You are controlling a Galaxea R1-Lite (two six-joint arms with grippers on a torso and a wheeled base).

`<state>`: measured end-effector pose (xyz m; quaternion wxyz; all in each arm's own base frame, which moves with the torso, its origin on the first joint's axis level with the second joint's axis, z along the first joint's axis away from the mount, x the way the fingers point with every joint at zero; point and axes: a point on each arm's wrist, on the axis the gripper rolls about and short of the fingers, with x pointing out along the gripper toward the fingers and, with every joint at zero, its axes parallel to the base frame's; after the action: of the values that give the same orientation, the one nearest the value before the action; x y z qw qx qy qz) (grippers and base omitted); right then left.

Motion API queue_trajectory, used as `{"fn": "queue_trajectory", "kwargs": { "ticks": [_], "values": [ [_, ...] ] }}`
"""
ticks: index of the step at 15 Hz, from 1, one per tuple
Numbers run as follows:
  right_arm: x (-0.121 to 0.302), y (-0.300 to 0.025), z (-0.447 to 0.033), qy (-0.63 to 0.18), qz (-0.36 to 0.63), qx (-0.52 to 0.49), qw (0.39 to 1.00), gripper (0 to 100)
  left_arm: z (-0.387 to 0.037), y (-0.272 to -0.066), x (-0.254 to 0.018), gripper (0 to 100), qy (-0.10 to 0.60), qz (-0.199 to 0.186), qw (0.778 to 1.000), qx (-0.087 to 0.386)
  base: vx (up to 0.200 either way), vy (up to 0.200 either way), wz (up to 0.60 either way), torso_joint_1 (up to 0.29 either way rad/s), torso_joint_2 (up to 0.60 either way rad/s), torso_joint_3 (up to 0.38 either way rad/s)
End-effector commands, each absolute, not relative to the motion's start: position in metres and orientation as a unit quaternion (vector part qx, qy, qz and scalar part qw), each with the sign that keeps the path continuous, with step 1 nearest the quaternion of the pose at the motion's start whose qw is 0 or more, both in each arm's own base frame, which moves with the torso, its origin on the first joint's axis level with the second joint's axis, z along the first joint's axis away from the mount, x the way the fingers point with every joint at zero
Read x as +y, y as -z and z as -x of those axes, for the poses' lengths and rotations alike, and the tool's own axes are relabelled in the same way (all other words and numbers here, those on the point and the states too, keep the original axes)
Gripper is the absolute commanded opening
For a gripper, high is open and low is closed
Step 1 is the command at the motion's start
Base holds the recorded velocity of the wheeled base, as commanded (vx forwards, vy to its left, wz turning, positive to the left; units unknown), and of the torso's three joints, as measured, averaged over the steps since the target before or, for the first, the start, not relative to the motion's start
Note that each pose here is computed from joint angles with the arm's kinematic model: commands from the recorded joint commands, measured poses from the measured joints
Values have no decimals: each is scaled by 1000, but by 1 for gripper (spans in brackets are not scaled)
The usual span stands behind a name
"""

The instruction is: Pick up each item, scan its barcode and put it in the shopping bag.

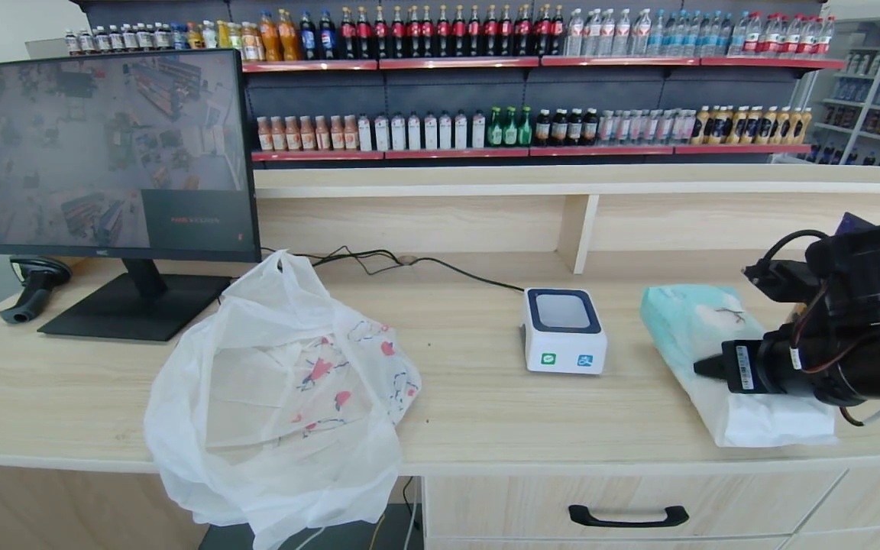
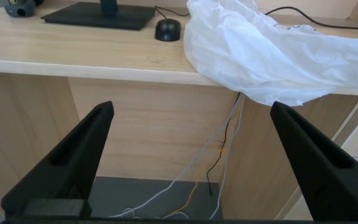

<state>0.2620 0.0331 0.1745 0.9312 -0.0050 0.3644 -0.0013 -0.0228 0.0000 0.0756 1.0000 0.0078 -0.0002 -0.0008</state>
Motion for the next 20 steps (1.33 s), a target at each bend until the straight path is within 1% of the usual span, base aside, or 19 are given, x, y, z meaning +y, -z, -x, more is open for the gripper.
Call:
{"fn": "queue_trajectory", "kwargs": {
  "ticks": [1,2,4,7,9,10,14,17,20],
  "values": [
    [33,-194,-247,-4,2,327,945,0,23,-76,0,100,1,-8,1000,-1,0,0,0,0,0,0],
    [32,-205,-238,-6,1,305,952,0,23,-76,0,100,1,-8,1000,-1,0,0,0,0,0,0],
    [30,-218,-222,-8,-2,278,960,0,23,-76,0,100,1,-8,1000,-1,0,0,0,0,0,0],
    [30,-224,-195,-20,-2,242,970,0,23,-76,0,100,1,-8,1000,-1,0,0,0,0,0,0],
    [27,-222,-179,-23,6,230,973,0,23,-76,0,100,1,-8,1000,-1,0,0,0,0,0,0],
    [25,-220,-163,-26,13,214,976,0,23,-76,0,100,1,-8,1000,-1,0,0,0,0,0,0],
    [20,-210,-125,-40,34,140,989,0,23,-76,0,100,1,-8,1000,-1,0,0,0,0,0,0],
    [18,-199,-102,-51,41,121,991,0,23,-76,0,100,1,-8,1000,-1,0,0,0,0,0,0],
    [19,-203,-92,-87,31,99,991,0,23,-76,0,100,1,-8,1000,-1,0,0,0,0,0,0]
  ]
}}
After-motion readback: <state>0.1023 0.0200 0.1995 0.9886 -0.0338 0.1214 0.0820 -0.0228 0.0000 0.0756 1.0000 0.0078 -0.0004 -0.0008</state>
